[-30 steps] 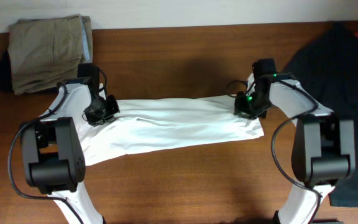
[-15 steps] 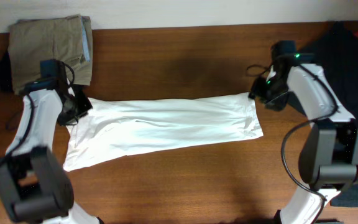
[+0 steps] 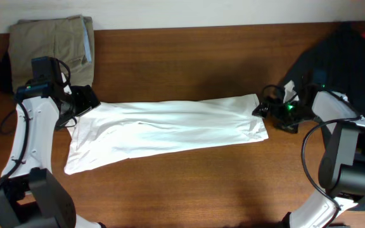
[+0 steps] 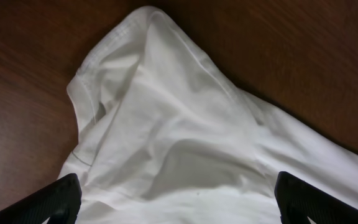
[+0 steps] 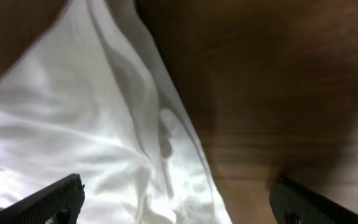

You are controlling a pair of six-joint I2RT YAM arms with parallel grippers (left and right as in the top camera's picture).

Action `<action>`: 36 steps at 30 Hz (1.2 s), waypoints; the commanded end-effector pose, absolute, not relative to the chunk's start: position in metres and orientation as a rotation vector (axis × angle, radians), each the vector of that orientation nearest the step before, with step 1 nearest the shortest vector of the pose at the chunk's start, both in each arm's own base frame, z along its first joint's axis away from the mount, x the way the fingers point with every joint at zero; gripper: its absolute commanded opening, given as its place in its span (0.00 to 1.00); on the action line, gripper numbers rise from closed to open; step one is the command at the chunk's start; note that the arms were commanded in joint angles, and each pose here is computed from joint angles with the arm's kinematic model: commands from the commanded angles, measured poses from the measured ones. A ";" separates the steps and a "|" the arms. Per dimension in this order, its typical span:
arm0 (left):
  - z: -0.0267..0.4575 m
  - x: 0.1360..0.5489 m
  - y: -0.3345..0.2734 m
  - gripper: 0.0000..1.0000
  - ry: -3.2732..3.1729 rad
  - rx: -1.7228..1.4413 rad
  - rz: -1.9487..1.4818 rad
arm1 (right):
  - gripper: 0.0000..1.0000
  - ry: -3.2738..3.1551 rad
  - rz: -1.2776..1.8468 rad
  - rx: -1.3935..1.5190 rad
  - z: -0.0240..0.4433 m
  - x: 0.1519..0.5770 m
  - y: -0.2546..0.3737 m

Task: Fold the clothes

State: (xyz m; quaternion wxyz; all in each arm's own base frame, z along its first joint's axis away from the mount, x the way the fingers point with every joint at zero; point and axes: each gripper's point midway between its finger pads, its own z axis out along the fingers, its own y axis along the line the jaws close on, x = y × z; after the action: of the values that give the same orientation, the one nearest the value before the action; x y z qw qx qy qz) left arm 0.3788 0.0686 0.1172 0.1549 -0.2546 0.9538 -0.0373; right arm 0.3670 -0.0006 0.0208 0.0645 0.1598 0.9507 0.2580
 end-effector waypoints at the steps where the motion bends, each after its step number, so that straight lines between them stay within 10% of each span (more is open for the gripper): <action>1: 0.114 0.379 0.067 0.99 2.741 -0.734 -0.124 | 0.98 2.882 0.909 0.472 0.006 0.351 0.020; 7: 0.113 0.379 0.065 0.99 2.743 -0.733 -0.134 | 0.64 2.925 0.932 0.416 -0.004 0.348 0.060; 12: 0.113 0.378 0.065 0.99 2.746 -0.734 -0.134 | 0.04 2.962 0.789 0.545 -0.012 0.349 0.052; 21: 0.113 0.377 0.065 0.99 2.749 -0.735 -0.134 | 0.04 2.910 0.543 0.704 0.071 0.371 -0.015; 36: 0.113 0.379 0.065 0.99 2.742 -0.733 -0.134 | 0.09 2.990 0.643 -0.084 0.057 0.350 0.219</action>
State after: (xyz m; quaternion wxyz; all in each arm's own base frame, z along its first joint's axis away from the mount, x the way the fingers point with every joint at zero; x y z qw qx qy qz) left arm 0.3791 0.0667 0.1169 0.1538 -0.2537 0.9540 -0.0429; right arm 0.3510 0.2019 0.0628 0.0472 -0.0370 0.9762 0.2082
